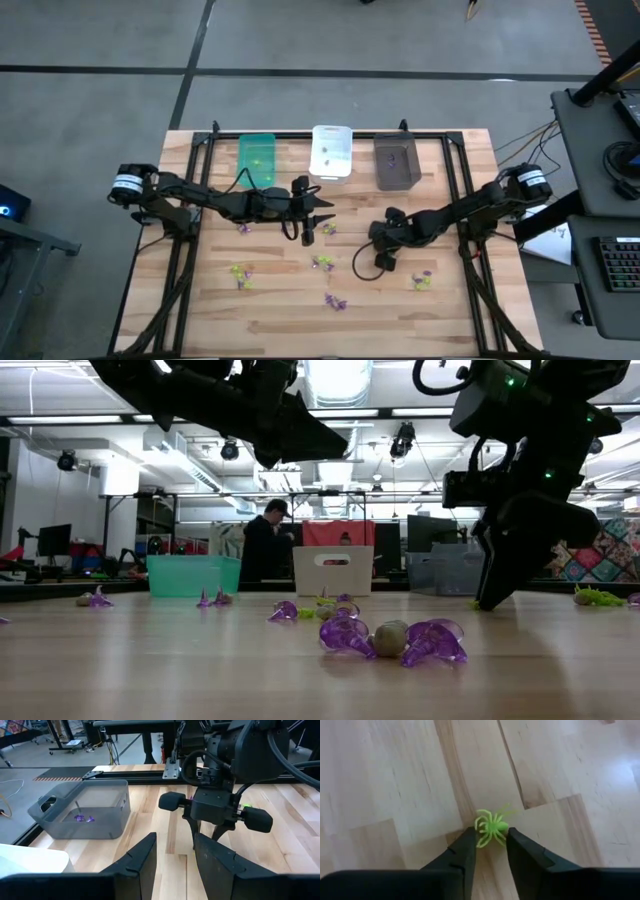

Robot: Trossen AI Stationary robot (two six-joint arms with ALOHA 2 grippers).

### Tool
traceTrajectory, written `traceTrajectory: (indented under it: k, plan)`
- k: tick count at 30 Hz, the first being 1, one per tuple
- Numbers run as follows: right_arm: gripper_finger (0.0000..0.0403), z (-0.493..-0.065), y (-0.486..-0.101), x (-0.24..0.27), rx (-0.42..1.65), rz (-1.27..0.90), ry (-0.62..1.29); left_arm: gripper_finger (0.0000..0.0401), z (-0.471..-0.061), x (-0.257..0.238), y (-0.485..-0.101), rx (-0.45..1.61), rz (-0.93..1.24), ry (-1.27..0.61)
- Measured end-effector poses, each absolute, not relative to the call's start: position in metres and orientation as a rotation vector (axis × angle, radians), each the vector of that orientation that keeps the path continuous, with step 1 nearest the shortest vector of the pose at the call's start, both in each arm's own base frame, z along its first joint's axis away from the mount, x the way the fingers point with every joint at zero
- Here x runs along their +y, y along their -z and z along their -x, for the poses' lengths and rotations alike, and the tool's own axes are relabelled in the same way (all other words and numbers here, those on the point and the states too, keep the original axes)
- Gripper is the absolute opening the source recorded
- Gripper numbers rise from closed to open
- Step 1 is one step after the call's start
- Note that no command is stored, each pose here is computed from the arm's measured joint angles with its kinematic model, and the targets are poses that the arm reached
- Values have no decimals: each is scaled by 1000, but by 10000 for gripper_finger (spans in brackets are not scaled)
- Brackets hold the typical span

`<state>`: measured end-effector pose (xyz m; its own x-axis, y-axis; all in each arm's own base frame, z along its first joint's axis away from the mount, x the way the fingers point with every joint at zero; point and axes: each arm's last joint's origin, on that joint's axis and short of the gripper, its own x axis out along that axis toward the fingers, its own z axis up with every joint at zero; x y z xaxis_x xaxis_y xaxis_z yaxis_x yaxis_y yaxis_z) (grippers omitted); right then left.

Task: Sort Halloween decoration
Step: Put the green spider toy into the blue bin

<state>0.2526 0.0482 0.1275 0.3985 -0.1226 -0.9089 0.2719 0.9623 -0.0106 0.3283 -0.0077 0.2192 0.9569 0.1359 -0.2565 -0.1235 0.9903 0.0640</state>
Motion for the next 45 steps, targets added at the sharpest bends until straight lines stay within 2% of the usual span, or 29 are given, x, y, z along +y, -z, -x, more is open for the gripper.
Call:
traceTrajectory:
  k: [16,19,25,38,45]
  plan:
    - [12,-253,-140,48,1076,-168,250,115,-328,-8,-219,264,-48,-132]
    - [9,-253,-140,48,1073,-176,253,115,-328,-8,-219,266,-57,-113]
    - [9,-257,-143,47,1032,-230,270,115,-332,-14,-200,319,-99,67]
    - [9,-258,-177,47,828,-312,218,116,-353,-18,-174,263,-109,125]
    - [9,-255,-208,49,664,-323,93,124,-359,-18,-172,243,-123,124]
